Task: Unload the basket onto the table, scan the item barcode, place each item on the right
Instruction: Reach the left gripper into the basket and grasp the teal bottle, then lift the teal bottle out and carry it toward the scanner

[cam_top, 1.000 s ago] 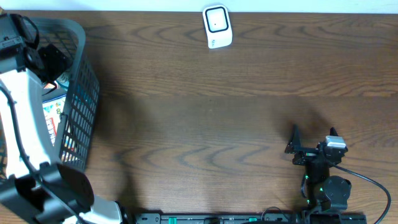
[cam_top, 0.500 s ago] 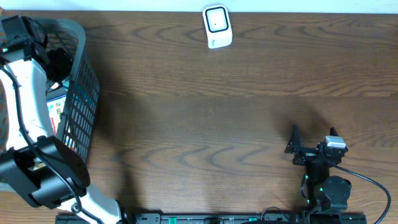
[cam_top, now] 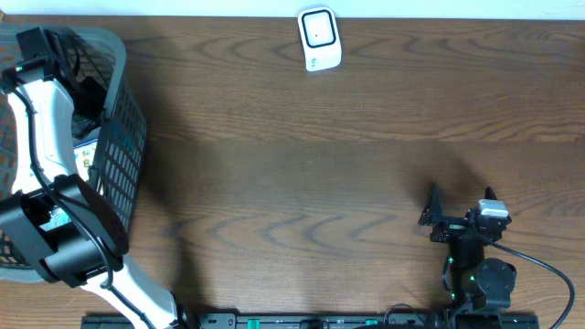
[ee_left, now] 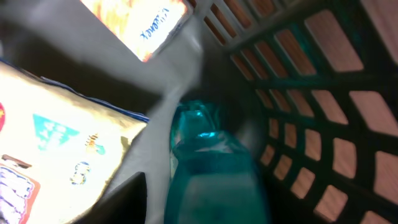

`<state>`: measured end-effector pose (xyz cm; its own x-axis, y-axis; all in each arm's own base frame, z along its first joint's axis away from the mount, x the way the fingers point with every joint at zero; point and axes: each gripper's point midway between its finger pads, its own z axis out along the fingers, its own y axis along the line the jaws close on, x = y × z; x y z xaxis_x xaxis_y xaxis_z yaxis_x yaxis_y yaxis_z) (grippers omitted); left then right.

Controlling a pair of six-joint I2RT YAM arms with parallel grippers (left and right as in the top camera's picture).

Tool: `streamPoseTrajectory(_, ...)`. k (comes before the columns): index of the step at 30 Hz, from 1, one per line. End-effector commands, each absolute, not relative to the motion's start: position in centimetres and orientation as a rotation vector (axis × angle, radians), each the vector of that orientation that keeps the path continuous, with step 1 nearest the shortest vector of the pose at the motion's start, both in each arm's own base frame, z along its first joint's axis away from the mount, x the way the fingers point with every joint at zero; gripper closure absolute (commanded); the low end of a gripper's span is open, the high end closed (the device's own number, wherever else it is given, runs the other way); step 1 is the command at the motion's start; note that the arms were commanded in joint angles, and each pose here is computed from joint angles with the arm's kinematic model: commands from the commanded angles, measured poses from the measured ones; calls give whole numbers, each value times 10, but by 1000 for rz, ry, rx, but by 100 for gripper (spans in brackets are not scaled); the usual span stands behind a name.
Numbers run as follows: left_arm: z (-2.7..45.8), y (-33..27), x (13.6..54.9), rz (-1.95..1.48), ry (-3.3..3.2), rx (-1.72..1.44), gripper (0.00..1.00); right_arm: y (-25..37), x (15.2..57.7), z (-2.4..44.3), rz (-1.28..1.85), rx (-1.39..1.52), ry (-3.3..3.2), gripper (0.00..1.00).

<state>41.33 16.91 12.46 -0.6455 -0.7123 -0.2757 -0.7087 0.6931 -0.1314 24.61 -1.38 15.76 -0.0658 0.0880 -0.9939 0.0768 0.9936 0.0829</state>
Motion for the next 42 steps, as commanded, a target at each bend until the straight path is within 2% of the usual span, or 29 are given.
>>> streamPoseTrajectory(1,101,163,409,-30,2679,-1129,70,-12,246,157,14,124,1638,1)
streamPoseTrajectory(4,108,164,409,-28,2662,-1123,75,-12,246,157,14,124,1638,1)
streamPoseTrajectory(8,144,170,407,-25,2571,-1106,80,-12,246,157,14,124,1638,1)
streamPoseTrajectory(17,287,178,362,-3,2215,-1049,79,-12,246,157,14,124,1638,1)
streamPoseTrajectory(22,355,159,326,-32,2030,-1007,79,-12,246,157,14,124,1638,1)
streamPoseTrajectory(27,404,104,305,-268,1950,-837,78,-12,246,157,14,124,1638,1)
streamPoseTrajectory(33,413,33,307,-508,2010,-646,78,-12,246,157,14,124,1638,1)
streamPoseTrajectory(42,366,-75,325,-623,2266,-347,78,-12,246,157,14,124,1638,1)
